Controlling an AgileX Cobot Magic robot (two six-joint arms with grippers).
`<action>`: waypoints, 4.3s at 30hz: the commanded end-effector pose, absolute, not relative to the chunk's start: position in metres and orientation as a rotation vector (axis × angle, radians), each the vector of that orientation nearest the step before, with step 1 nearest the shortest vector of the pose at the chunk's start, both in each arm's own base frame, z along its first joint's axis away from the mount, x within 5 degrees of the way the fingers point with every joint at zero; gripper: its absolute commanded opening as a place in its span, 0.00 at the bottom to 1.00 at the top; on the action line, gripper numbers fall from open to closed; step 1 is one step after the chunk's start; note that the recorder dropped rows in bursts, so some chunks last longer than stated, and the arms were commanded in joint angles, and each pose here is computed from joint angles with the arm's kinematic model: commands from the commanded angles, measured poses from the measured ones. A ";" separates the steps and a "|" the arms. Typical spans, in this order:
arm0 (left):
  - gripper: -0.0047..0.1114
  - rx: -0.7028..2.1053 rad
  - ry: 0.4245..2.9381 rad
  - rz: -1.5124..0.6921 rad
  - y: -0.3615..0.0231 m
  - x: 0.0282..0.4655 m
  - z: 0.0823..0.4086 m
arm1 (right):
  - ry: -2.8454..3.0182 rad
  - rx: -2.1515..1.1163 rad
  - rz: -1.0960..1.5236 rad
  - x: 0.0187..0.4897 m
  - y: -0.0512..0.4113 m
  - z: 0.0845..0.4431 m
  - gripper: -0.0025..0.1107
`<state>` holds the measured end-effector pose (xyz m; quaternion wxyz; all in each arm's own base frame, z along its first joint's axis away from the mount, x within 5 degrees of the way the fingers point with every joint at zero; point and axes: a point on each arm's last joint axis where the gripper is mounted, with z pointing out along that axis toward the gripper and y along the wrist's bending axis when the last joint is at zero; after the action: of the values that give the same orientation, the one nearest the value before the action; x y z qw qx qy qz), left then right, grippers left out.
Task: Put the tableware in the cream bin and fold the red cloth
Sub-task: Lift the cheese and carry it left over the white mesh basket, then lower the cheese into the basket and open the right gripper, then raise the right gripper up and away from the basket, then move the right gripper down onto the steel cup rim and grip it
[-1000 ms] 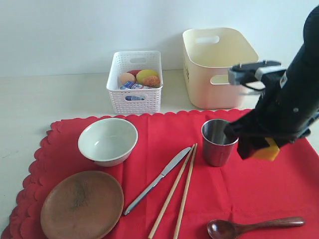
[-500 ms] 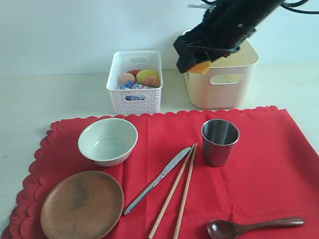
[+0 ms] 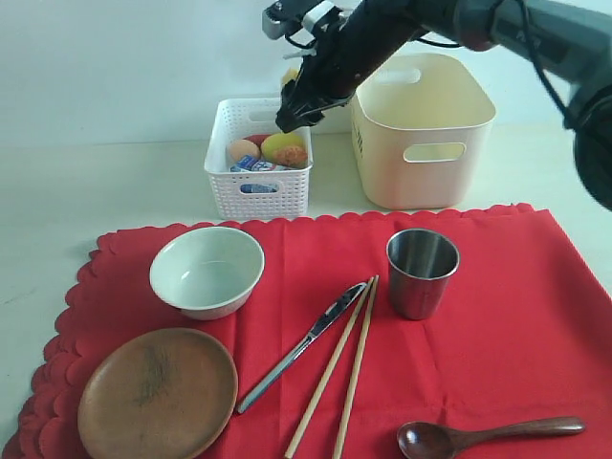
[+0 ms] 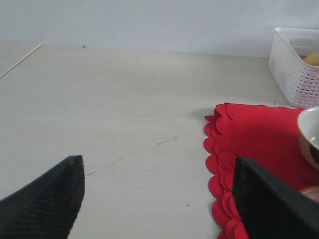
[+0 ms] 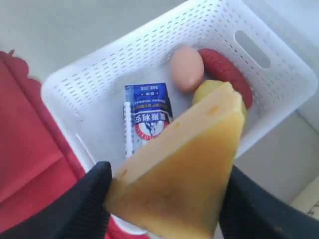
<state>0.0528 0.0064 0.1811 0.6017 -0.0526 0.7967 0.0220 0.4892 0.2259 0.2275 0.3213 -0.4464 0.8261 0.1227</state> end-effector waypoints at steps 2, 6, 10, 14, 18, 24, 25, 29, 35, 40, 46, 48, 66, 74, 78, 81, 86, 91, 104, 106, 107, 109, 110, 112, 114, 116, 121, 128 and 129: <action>0.71 -0.116 1.833 0.046 0.006 0.053 0.181 | 2.071 -1.291 0.296 0.506 0.227 0.209 0.02; 0.71 -0.116 1.833 0.046 0.006 0.053 0.181 | 1.998 -1.384 0.351 0.507 0.234 0.191 0.02; 0.71 -0.116 1.833 0.046 0.006 0.053 0.181 | 1.946 -1.427 0.347 0.510 0.237 0.179 0.02; 0.71 -0.116 1.833 0.046 0.006 0.053 0.181 | 1.908 -1.476 0.319 0.511 0.237 0.172 0.03; 0.71 -0.116 1.833 0.046 0.006 0.053 0.181 | 1.903 -1.498 0.297 0.512 0.236 0.166 0.20; 0.71 -0.116 1.833 0.046 0.006 0.053 0.181 | 1.942 -1.509 0.190 0.514 0.229 0.169 0.69; 0.71 -0.116 1.833 0.046 0.006 0.053 0.181 | 1.943 -1.495 0.195 0.514 0.229 0.176 0.78; 0.71 -0.116 1.833 0.046 0.006 0.053 0.181 | 1.950 -1.452 0.212 0.509 0.228 0.201 0.91; 0.71 -0.116 1.833 0.046 0.006 0.053 0.181 | 2.024 -1.393 0.234 0.492 0.220 0.248 0.90; 0.71 -0.116 1.833 0.046 0.006 0.053 0.181 | 2.169 -1.339 0.215 0.474 0.208 0.280 0.77; 0.71 -0.116 1.833 0.046 0.006 0.053 0.181 | 2.374 -0.983 0.064 0.466 0.186 0.313 0.30; 0.71 -0.116 1.833 0.046 0.006 0.053 0.181 | 2.415 -0.851 0.034 0.465 0.178 0.320 0.14; 0.71 -0.116 1.833 0.046 0.006 0.053 0.181 | 2.459 -0.733 0.045 0.329 0.120 0.361 0.02; 0.71 -0.116 1.833 0.046 0.006 0.053 0.181 | 2.201 -0.659 0.060 0.214 0.078 0.399 0.02; 0.71 -0.116 1.833 0.046 0.006 0.053 0.181 | 2.058 -0.595 0.079 0.162 0.059 0.411 0.02; 0.71 -0.116 1.833 0.046 0.006 0.053 0.181 | 1.981 -0.563 0.090 0.128 0.047 0.411 0.02; 0.71 -0.116 1.833 0.046 0.006 0.053 0.181 | 1.882 -0.508 0.113 0.084 0.030 0.404 0.02; 0.71 -0.116 1.833 0.046 0.006 0.053 0.181 | 1.811 -0.458 0.140 0.062 0.023 0.390 0.02; 0.71 -0.116 1.833 0.046 0.006 0.053 0.181 | 1.919 -0.338 0.231 0.090 0.033 0.323 0.02; 0.71 -0.116 1.833 0.046 0.006 0.053 0.181 | 1.969 -0.329 0.247 0.098 0.036 0.318 0.02; 0.71 -0.116 1.833 0.046 0.006 0.053 0.181 | 1.998 -0.328 0.254 0.102 0.039 0.315 0.02; 0.71 -0.116 1.833 0.046 0.006 0.053 0.181 | 2.050 -0.334 0.251 0.112 0.042 0.309 0.02; 0.71 -0.116 1.833 0.046 0.006 0.053 0.181 | 2.082 -0.339 0.246 0.118 0.044 0.305 0.02; 0.71 -0.116 1.833 0.046 0.006 0.053 0.181 | 2.147 -0.349 0.236 0.129 0.048 0.296 0.02; 0.71 -0.116 1.833 0.046 0.006 0.053 0.181 | 2.230 -0.358 0.228 0.144 0.054 0.288 0.02; 0.71 -0.116 1.833 0.046 0.006 0.053 0.181 | 2.304 -0.363 0.225 0.158 0.060 0.282 0.02; 0.71 -0.116 1.833 0.046 0.006 0.053 0.181 | 2.459 -0.377 0.208 0.201 0.076 0.265 0.09; 0.71 -0.116 1.833 0.046 0.006 0.053 0.181 | 2.616 -0.481 0.139 0.269 0.094 0.244 0.45; 0.71 -0.116 1.833 0.046 0.006 0.053 0.181 | 2.637 -0.492 0.131 0.276 0.095 0.239 0.48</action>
<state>0.0528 0.0064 0.1811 0.6017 -0.0526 0.7967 0.0220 0.2549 0.0933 0.2459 0.2462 -0.1639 0.9534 0.0589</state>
